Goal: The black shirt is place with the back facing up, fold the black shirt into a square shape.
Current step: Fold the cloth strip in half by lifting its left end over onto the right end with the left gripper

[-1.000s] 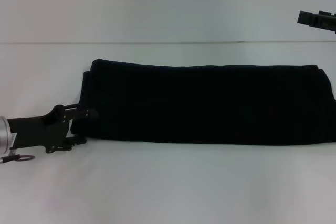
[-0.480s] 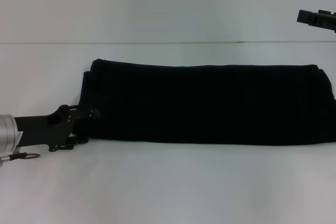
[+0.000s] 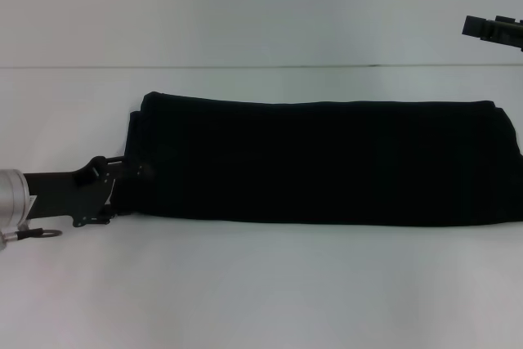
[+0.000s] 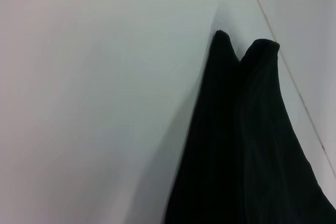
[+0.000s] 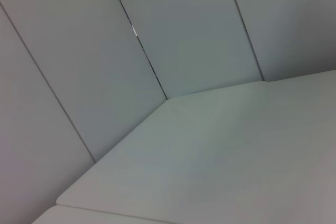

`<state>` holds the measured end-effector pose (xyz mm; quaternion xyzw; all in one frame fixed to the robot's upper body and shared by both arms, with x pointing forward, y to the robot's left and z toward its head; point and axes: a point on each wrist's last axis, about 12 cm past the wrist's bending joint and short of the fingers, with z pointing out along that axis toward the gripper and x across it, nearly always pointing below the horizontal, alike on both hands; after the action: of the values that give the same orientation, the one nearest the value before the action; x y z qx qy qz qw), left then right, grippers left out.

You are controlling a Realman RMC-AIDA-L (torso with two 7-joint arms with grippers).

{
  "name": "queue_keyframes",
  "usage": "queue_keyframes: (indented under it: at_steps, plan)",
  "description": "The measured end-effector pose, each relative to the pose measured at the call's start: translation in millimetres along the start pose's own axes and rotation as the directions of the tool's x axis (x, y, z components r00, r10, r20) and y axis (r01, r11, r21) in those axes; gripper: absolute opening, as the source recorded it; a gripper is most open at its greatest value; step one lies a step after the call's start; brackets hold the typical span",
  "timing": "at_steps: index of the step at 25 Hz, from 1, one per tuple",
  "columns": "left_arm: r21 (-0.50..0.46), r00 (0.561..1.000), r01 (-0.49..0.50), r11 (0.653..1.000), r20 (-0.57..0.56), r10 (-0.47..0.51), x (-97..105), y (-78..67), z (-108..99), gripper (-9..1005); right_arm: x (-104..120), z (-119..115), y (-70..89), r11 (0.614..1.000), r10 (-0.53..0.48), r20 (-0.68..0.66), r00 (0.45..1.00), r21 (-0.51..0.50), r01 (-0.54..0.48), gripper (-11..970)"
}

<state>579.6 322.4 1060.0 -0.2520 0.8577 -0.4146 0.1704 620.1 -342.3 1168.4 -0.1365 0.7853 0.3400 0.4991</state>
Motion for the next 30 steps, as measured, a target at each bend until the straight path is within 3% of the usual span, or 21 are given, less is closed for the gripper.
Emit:
queue_keyframes:
  at_steps: [10, 18, 30]
  plan:
    - [-0.017, 0.999, -0.039, 0.999, 0.006, 0.039, -3.6, -3.5, 1.7, 835, 0.4, -1.6, -0.8, 1.000, 0.000, 0.000, 1.000, 0.003, 0.000, 919]
    - [-0.039, 0.994, -0.106, 0.994, -0.025, 0.105, -2.0, -6.5, 3.9, 675, -0.4, -2.7, -1.5, 1.000, 0.005, 0.000, 1.000, 0.006, -0.005, 919]
    - [-0.047, 0.993, -0.118, 0.992, -0.014, 0.118, -4.0, -5.9, 2.9, 176, -1.1, -3.4, -1.7, 1.000, 0.007, -0.004, 1.000, 0.005, -0.007, 918]
